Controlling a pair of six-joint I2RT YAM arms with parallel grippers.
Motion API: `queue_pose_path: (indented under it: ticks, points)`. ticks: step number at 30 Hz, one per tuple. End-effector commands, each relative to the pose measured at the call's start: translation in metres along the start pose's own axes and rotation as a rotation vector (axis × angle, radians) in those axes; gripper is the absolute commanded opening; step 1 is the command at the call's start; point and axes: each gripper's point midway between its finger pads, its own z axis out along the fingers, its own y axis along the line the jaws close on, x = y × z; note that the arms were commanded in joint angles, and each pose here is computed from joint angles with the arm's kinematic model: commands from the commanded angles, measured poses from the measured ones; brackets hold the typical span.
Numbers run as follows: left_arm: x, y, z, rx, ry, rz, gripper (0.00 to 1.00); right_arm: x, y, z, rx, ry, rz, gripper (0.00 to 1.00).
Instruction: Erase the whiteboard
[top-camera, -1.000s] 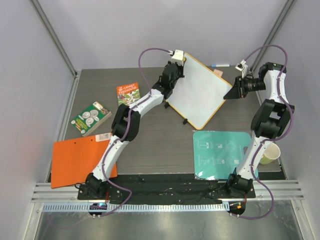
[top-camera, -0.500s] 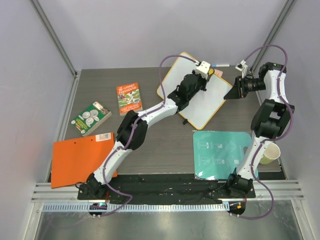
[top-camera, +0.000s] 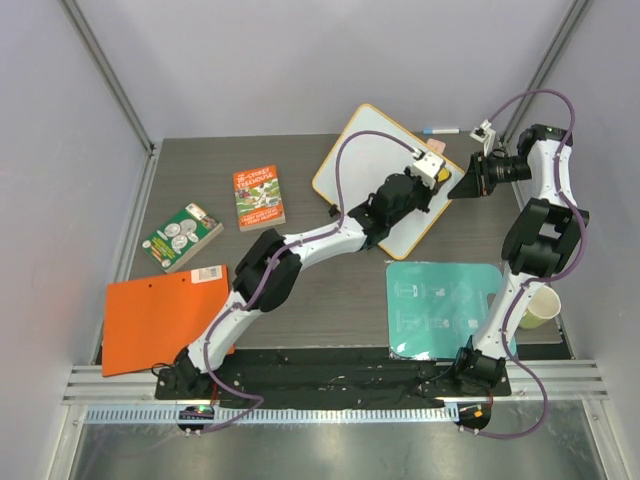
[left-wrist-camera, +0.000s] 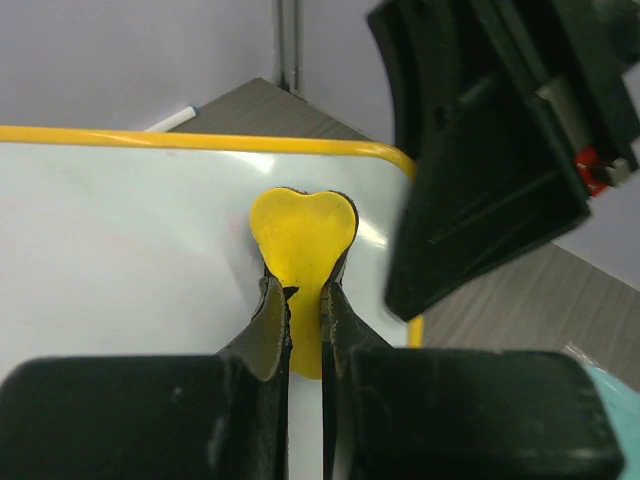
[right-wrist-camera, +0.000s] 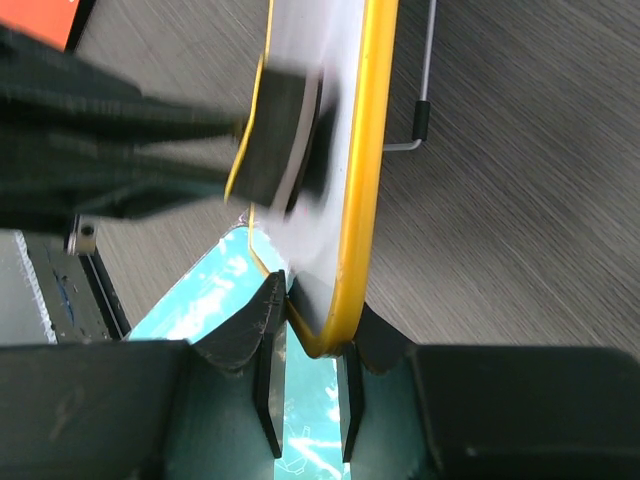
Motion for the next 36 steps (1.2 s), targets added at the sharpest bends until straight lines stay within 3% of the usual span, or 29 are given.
queue_pose_path:
  ticks: [1,8,12,23,30,36]
  points:
    - [0.041,-0.058,-0.019,0.116,0.107,-0.036,0.0,0.011,0.001,-0.005,0.049,0.15,-0.209,0.01]
    - [0.049,-0.042,-0.017,-0.029,0.071,-0.025,0.0,0.014,0.003,-0.005,0.045,0.152,-0.207,0.01]
    - [0.015,-0.017,-0.002,-0.145,-0.015,-0.009,0.0,0.013,0.004,-0.006,0.047,0.151,-0.211,0.01]
    - [-0.036,0.031,0.019,-0.241,-0.147,-0.021,0.0,0.009,0.005,-0.007,0.05,0.142,-0.213,0.01]
    - [-0.032,0.051,0.03,-0.263,-0.174,-0.057,0.0,0.003,0.005,-0.009,0.056,0.13,-0.219,0.01]
    - [0.004,0.026,0.029,-0.177,-0.05,-0.038,0.0,0.0,0.006,-0.01,0.062,0.125,-0.218,0.01]
